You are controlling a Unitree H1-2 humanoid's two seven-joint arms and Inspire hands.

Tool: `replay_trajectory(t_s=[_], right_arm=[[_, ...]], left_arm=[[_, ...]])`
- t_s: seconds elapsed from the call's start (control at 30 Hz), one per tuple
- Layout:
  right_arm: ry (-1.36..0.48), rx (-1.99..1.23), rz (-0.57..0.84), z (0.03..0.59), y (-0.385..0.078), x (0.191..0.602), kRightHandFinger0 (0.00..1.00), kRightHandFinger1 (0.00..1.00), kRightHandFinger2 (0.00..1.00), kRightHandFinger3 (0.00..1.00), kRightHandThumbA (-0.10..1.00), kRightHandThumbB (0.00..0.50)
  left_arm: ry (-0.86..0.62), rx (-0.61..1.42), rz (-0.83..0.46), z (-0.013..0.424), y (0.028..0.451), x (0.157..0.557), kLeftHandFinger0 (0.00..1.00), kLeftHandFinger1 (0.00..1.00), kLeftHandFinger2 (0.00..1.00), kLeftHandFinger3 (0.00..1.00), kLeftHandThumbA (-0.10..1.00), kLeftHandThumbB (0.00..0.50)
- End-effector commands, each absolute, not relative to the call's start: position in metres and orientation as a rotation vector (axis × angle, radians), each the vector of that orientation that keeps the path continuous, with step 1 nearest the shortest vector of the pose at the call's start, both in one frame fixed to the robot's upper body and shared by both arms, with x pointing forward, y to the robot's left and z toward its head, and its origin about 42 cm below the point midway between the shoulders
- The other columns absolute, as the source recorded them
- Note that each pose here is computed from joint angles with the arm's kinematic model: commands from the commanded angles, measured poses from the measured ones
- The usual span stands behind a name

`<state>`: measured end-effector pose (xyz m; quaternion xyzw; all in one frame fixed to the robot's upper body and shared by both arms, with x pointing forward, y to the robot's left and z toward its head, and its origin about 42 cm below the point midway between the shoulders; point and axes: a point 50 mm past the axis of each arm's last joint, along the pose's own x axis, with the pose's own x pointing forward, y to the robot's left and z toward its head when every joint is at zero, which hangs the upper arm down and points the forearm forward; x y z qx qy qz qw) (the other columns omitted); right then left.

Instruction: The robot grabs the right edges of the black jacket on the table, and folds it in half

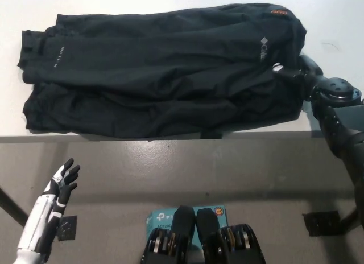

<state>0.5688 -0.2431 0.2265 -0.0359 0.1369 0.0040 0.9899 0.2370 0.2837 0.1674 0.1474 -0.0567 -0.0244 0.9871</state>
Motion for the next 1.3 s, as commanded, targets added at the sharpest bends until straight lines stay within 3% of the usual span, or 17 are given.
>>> replay_trajectory(t_s=[0.0, 0.07, 0.13, 0.47, 0.6, 0.7, 0.87, 0.9, 1.0, 1.07, 1.27], right_arm=[[0.096, -0.027, -0.056, 0.265, -0.254, 0.578, 0.0, 0.49, 0.82, 0.74, -0.1, 0.175], [0.064, 0.021, -0.111, 0.273, -0.275, 0.578, 0.02, 0.54, 0.87, 0.81, -0.1, 0.146], [0.045, 0.05, -0.136, 0.281, -0.285, 0.578, 0.0, 0.52, 0.86, 0.79, -0.1, 0.123], [-0.063, 0.057, -0.254, 0.338, -0.33, 0.58, 0.02, 0.52, 0.83, 0.78, -0.1, 0.173], [-0.108, -0.045, -0.271, 0.364, -0.341, 0.58, 0.07, 0.56, 0.89, 0.86, -0.1, 0.175], [-0.143, -0.097, -0.271, 0.383, -0.341, 0.581, 0.01, 0.5, 0.85, 0.86, -0.1, 0.187], [-0.247, -0.197, -0.219, 0.418, -0.317, 0.583, 0.0, 0.48, 0.83, 0.88, -0.1, 0.156], [-0.27, -0.236, -0.21, 0.425, -0.308, 0.583, 0.0, 0.45, 0.79, 0.82, -0.1, 0.156], [-0.315, -0.374, -0.169, 0.442, -0.278, 0.582, 0.0, 0.44, 0.77, 0.76, -0.1, 0.168], [-0.365, -0.452, -0.14, 0.452, -0.26, 0.579, 0.0, 0.42, 0.78, 0.78, -0.1, 0.188], [-0.519, -0.627, -0.013, 0.491, -0.184, 0.571, 0.0, 0.38, 0.8, 0.85, -0.1, 0.152]], left_arm=[[-0.157, 0.308, -0.077, 0.177, 0.285, 0.239, 1.0, 1.0, 1.0, 1.0, 0.97, 0.086], [-0.155, 0.309, -0.082, 0.176, 0.285, 0.24, 1.0, 1.0, 1.0, 1.0, 0.98, 0.094], [-0.156, 0.304, -0.082, 0.177, 0.285, 0.24, 1.0, 1.0, 1.0, 1.0, 0.97, 0.094], [-0.152, 0.312, -0.083, 0.177, 0.284, 0.241, 1.0, 1.0, 1.0, 1.0, 0.97, 0.101], [-0.154, 0.312, -0.083, 0.176, 0.285, 0.241, 1.0, 1.0, 1.0, 1.0, 0.98, 0.106], [-0.154, 0.312, -0.086, 0.177, 0.285, 0.242, 1.0, 1.0, 1.0, 1.0, 0.98, 0.106], [-0.147, 0.316, -0.09, 0.178, 0.285, 0.241, 1.0, 1.0, 1.0, 1.0, 1.0, 0.115], [-0.149, 0.321, -0.09, 0.178, 0.285, 0.242, 1.0, 1.0, 1.0, 1.0, 1.0, 0.11], [-0.146, 0.325, -0.087, 0.178, 0.285, 0.24, 1.0, 1.0, 1.0, 1.0, 1.0, 0.103], [-0.148, 0.322, -0.087, 0.178, 0.285, 0.24, 1.0, 1.0, 1.0, 1.0, 1.0, 0.094], [-0.149, 0.314, -0.092, 0.179, 0.283, 0.24, 1.0, 1.0, 1.0, 1.0, 1.0, 0.127]])
